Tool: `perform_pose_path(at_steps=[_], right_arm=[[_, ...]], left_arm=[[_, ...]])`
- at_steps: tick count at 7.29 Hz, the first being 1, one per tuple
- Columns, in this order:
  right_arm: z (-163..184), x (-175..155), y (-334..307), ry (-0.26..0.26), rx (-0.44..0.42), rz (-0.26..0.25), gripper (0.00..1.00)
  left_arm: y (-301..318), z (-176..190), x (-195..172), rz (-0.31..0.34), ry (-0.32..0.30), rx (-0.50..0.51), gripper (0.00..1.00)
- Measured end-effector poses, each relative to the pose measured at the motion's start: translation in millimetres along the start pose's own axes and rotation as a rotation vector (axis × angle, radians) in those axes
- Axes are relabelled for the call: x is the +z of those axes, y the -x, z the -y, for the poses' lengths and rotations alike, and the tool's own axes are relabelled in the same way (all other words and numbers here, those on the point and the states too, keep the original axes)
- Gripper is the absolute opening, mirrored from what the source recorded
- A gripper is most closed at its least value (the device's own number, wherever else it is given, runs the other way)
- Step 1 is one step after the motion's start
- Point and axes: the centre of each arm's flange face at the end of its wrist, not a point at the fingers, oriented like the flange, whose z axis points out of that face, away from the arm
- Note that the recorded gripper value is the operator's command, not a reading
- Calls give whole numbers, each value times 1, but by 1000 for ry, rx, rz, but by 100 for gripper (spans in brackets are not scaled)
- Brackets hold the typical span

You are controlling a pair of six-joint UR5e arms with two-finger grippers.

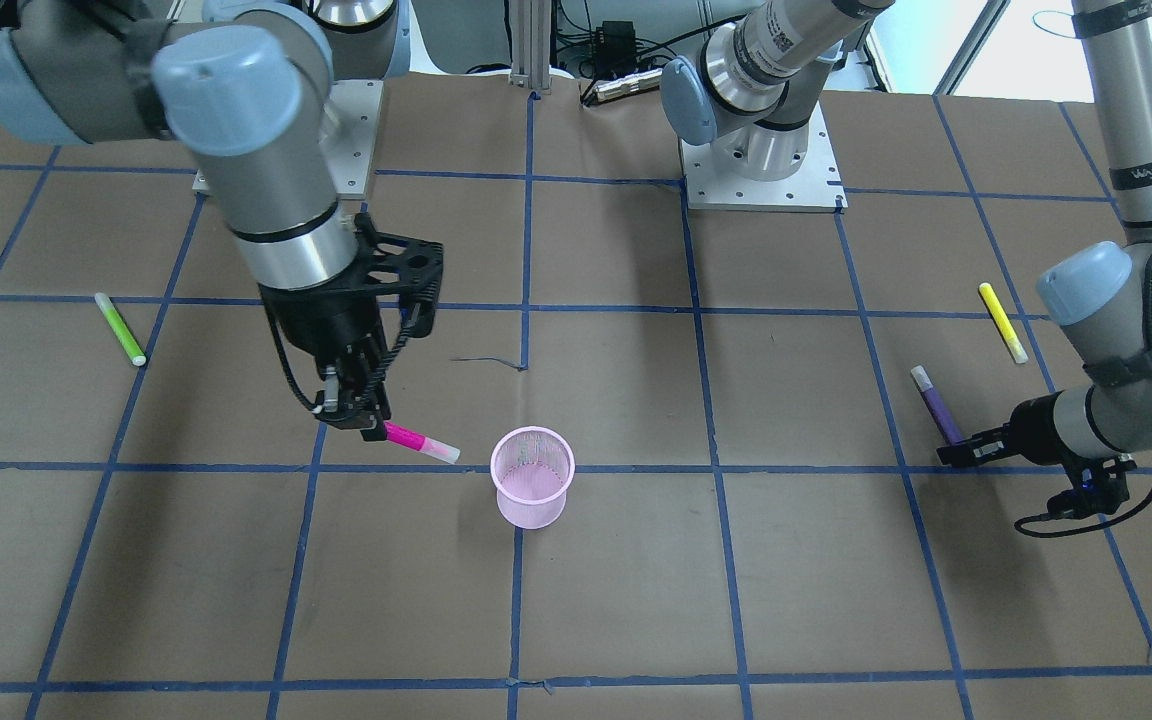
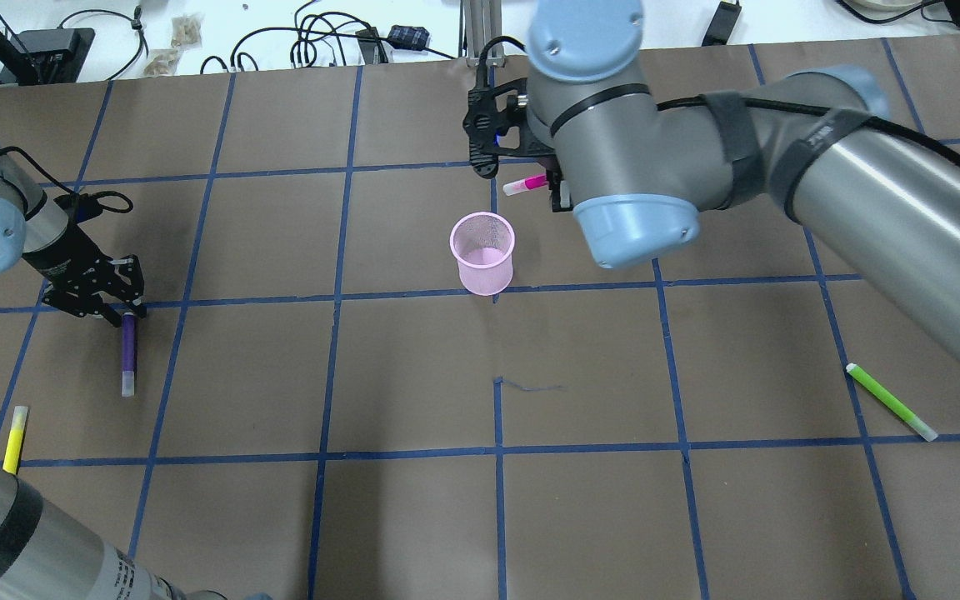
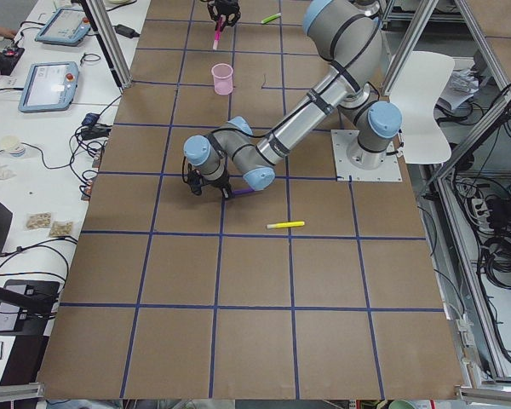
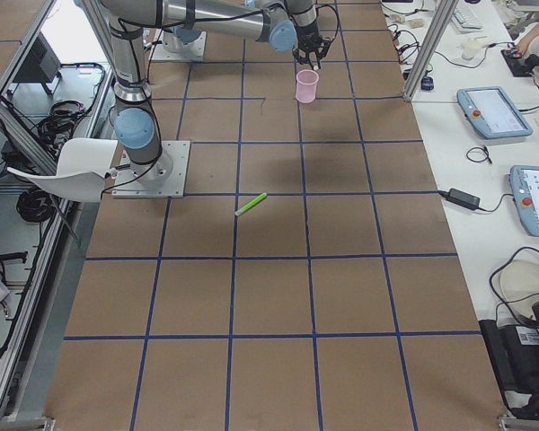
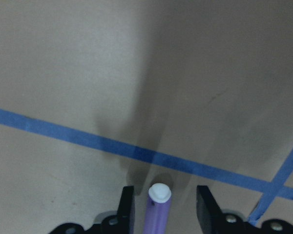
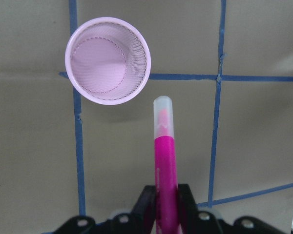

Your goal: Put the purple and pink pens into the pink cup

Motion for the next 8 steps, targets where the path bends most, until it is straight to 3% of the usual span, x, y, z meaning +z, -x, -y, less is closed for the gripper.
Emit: perform_pose_path(at_steps=[2,5,6,7,8], right_arm=[[62,13,13,166,-94,-47,4],[101,43,30,283,-182,-37,10],[111,53,39,306,-211,-24,24],[119,62,45,322,-231,-18,62],[123,67,47,326,-240,-14,77]], left_arm=[[1,0,-2,-1,3,-3,0],[-18,-6,-50,8,-72,-15,0],[-40,-11,-77,18,-106,-8,0],[-67,-18,-101,29,-143,3,0],[-89,-28,-121,36,-177,17,0]])
